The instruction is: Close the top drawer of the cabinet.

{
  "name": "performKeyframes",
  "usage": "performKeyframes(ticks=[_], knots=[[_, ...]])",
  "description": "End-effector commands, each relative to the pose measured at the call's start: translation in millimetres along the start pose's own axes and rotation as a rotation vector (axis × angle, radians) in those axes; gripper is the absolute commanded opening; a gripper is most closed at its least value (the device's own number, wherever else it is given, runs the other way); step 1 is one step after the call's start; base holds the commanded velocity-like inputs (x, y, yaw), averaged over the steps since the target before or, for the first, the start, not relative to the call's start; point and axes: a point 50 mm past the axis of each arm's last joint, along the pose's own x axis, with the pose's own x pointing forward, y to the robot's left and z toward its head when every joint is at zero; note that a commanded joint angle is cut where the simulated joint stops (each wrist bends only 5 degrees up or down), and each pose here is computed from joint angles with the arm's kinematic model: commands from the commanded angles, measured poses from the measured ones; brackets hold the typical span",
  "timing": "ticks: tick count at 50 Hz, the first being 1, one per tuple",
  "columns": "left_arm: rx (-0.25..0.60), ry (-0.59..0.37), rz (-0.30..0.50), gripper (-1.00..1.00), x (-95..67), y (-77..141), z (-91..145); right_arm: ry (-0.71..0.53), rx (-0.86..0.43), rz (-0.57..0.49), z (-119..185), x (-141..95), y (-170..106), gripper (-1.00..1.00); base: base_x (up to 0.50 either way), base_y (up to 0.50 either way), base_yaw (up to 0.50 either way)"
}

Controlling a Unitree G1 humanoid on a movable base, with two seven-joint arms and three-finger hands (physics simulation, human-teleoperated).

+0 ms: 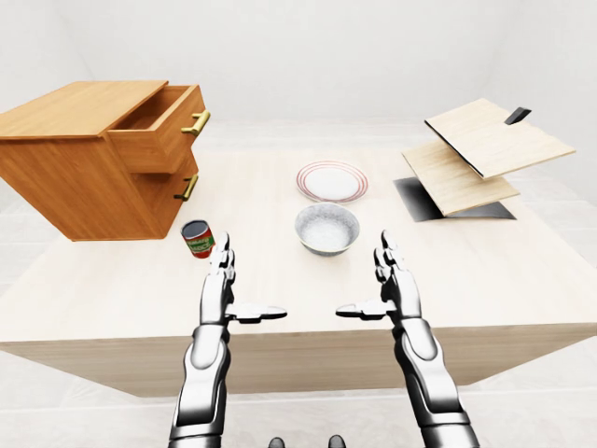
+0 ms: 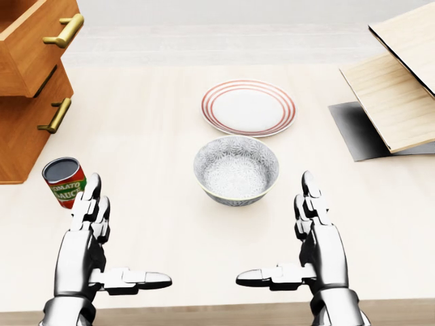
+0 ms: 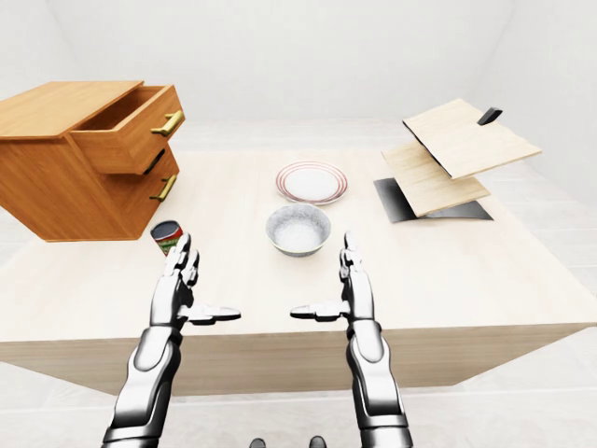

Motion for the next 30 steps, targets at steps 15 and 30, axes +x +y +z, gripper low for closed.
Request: performKeyframes(ticks=[15,30], knots=[[-0.026,-0.024,0.041,1.0,3.2,15,19,-0.058,-0.042,-0.071,30,-13,-21,1.0,0.0,0.0,0.0],[-0.11,-0.324,-0.009,1.0,-7.3,8,89,-0.37,-0.101,-0.083,102,-25,-28,1.0,0.0,0.0,0.0]])
